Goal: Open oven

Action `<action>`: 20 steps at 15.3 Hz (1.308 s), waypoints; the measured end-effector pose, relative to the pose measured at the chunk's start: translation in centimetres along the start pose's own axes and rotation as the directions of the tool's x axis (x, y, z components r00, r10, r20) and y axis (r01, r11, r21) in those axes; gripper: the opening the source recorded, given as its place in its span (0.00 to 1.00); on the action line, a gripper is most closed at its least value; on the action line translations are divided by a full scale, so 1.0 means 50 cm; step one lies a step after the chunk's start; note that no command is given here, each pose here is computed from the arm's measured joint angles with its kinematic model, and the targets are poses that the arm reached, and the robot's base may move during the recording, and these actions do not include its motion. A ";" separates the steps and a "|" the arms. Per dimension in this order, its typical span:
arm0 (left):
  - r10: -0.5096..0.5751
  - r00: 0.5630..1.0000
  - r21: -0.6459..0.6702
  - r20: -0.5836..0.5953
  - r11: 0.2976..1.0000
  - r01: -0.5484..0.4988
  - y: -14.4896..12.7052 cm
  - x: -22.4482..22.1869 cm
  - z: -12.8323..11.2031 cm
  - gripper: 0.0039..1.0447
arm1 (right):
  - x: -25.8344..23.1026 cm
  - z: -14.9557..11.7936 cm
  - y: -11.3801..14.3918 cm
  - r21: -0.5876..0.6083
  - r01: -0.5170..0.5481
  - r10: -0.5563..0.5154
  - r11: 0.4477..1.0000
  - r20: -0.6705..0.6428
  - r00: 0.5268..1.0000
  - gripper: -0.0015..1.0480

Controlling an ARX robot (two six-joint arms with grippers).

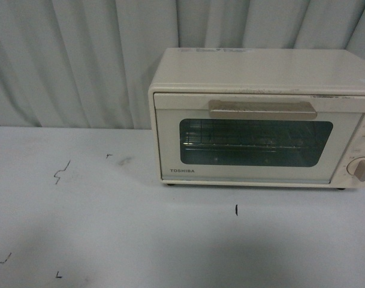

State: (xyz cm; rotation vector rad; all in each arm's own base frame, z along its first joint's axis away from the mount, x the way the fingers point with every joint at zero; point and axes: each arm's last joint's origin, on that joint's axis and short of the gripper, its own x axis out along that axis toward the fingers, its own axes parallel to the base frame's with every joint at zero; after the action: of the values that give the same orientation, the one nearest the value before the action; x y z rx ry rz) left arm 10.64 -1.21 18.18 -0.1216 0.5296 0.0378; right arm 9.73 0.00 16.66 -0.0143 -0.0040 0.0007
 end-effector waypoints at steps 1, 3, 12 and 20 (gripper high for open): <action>-0.041 0.999 -0.044 -0.001 0.998 0.041 -0.016 0.005 0.020 0.94 | 0.000 0.000 0.000 0.000 0.001 -0.001 1.000 -0.001 1.000 0.94; -0.150 0.989 -0.174 0.013 0.973 0.150 -0.066 0.043 0.059 0.94 | 0.000 0.000 0.000 0.000 0.000 0.000 1.000 0.000 1.000 0.94; -0.413 0.868 -0.513 -0.275 0.827 0.231 -0.294 0.274 -0.011 0.94 | 0.000 0.000 0.000 0.000 0.000 0.000 1.000 0.000 1.000 0.94; -0.412 0.835 -0.690 -0.364 0.721 0.055 -0.340 0.364 -0.090 0.94 | 0.000 0.000 0.000 0.000 0.000 0.000 1.000 0.000 1.000 0.94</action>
State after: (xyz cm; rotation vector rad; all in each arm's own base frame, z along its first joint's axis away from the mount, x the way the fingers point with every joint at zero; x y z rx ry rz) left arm 25.22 -18.58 6.90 -0.9295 1.0068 -0.0716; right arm 9.73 0.00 16.66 -0.0143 -0.0036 0.0004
